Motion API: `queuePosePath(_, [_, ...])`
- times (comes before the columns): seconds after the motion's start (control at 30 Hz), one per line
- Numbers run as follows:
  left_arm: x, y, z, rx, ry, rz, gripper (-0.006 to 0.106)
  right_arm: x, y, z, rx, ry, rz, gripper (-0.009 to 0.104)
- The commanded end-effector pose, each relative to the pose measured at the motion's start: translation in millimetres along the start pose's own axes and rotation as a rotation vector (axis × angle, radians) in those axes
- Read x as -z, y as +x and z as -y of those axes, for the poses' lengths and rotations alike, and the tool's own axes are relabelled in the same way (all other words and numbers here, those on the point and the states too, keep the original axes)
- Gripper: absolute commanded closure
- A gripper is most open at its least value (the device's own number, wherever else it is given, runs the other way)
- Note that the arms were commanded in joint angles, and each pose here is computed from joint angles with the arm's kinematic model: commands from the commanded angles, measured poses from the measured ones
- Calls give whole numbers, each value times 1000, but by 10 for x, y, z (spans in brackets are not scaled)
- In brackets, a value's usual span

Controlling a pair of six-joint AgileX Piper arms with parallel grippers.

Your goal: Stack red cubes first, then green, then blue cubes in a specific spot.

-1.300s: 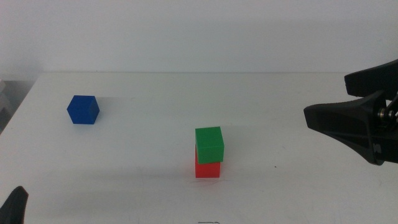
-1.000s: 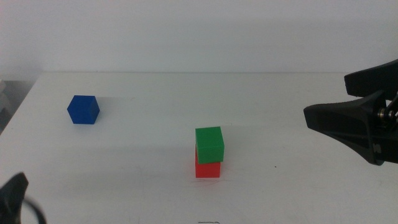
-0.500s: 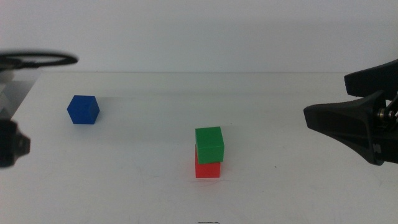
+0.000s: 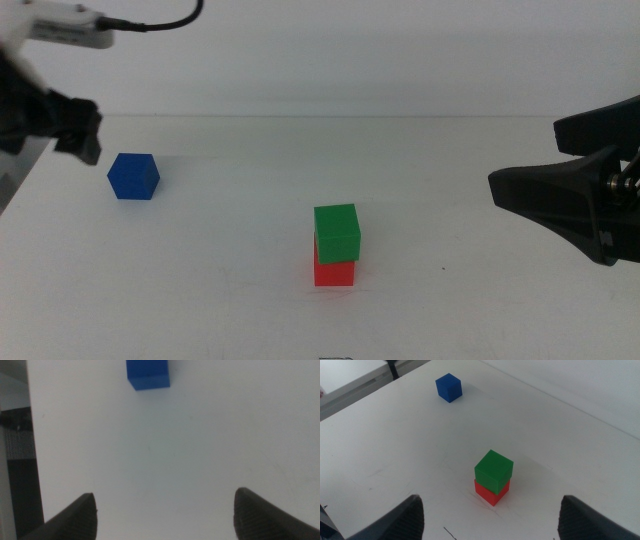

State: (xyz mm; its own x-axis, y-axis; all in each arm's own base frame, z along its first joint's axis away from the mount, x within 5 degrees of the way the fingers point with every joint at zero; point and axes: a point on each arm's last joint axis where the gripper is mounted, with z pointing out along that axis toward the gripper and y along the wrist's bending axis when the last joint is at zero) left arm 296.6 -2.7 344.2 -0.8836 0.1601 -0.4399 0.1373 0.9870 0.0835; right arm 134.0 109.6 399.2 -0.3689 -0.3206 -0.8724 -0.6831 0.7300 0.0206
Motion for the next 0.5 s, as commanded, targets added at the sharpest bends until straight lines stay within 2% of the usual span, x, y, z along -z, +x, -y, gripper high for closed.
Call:
queuePosePath(0.0, [19, -248, -21, -32, -3, 46, 7, 96, -136, 10, 12, 17, 109, 11])
queuePosePath(0.27, [-431, -765, -207, -37, 13, -34, 7, 96, -136, 10, 12, 17, 109, 11])
queuePosePath(0.47, [-742, -1055, -241, -84, 28, -23, 7, 96, -136, 10, 12, 17, 109, 11])
